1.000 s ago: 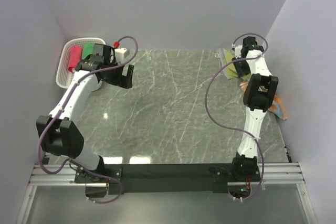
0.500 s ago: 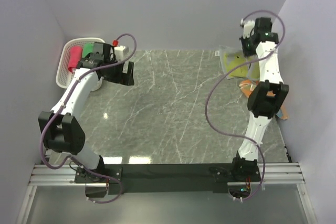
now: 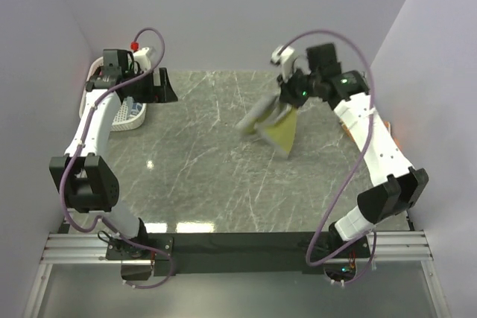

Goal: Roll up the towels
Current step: Move the towel to the center of the board

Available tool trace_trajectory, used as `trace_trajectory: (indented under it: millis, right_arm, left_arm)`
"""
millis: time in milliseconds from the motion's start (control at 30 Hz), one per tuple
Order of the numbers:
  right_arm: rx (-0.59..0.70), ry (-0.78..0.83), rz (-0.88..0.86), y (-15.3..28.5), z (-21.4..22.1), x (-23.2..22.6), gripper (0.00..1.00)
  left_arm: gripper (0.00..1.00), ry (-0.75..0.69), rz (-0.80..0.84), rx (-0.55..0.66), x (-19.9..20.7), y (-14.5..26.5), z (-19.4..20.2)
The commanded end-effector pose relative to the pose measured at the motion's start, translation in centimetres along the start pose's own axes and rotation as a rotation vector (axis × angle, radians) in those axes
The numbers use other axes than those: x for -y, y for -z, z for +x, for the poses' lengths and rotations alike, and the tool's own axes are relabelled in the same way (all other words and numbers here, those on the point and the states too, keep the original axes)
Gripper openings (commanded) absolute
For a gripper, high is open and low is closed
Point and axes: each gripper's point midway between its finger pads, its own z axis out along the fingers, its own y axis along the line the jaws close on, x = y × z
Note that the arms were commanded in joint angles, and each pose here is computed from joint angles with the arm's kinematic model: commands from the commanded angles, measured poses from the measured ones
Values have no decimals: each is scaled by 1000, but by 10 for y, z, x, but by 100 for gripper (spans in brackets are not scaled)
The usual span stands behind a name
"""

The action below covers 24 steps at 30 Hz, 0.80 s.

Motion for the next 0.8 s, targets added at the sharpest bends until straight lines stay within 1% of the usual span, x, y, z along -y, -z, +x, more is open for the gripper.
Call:
trace_trajectory:
  millis: [0, 33, 100, 133, 167, 200, 233, 267, 300, 333, 367, 400, 467, 500, 567, 600, 633, 667, 700, 767]
  right_arm:
    - [-69, -21, -97, -26, 41, -28, 0]
    - [-89, -31, -97, -32, 51, -28, 0]
    - [-189, -48, -104, -55, 89, -30, 0]
    - [-224, -48, -114, -62, 101, -31, 1]
    - [-276, -51, -104, -69, 117, -29, 5]
    - [-310, -53, -104, -74, 128, -27, 12]
    - [-357, -76, -114, -83, 144, -26, 16]
    - [-375, -98, -112, -84, 151, -23, 24]
    - [-391, -161, -109, -82, 160, -15, 40]
    - [-390, -196, -110, -79, 161, -12, 49]
    - [-380, -230, -101, -75, 160, -6, 54]
    - [-373, -281, -107, -67, 159, -5, 66]
    - [-368, -349, -92, -53, 166, 6, 66]
    - [-368, -363, -90, -44, 167, 4, 66]
    - [-388, -391, -115, -36, 179, -7, 63]
    - [-389, -390, -127, -29, 180, -15, 59]
    - [-382, -407, -163, -28, 181, -25, 57]
    - [-402, -434, -190, -28, 190, -36, 55]
    - [-405, -462, -209, -26, 192, -43, 50]
    - [-411, -500, -267, -27, 197, -60, 42]
  left_arm:
    - [97, -105, 54, 53, 16, 13, -1]
    - [95, -114, 65, 47, 18, 13, 4]
    - [92, -142, 78, 31, 19, 9, 15]
    - [91, -154, 78, 18, 19, 6, 20]
    - [90, -178, 76, 1, 17, 2, 27]
    - [88, -215, 99, -27, 29, -6, 35]
    - [87, -233, 98, -43, 33, -11, 41]
    - [86, -262, 70, -67, 30, -18, 49]
    - [85, -300, 91, -90, 43, -28, 57]
    - [84, -321, 95, -101, 49, -34, 61]
    - [83, -338, 90, -113, 51, -40, 65]
    - [81, -350, 109, -140, 62, -51, 73]
    - [77, -346, 130, -146, 71, -64, 73]
    - [72, -345, 160, -184, 78, -76, 83]
    - [68, -332, 194, -208, 89, -87, 88]
    - [66, -326, 214, -248, 95, -99, 100]
    - [65, -321, 225, -265, 99, -106, 105]
    - [64, -308, 233, -264, 105, -112, 103]
    - [62, -307, 246, -289, 110, -123, 111]
    - [61, -309, 278, -296, 121, -130, 111]
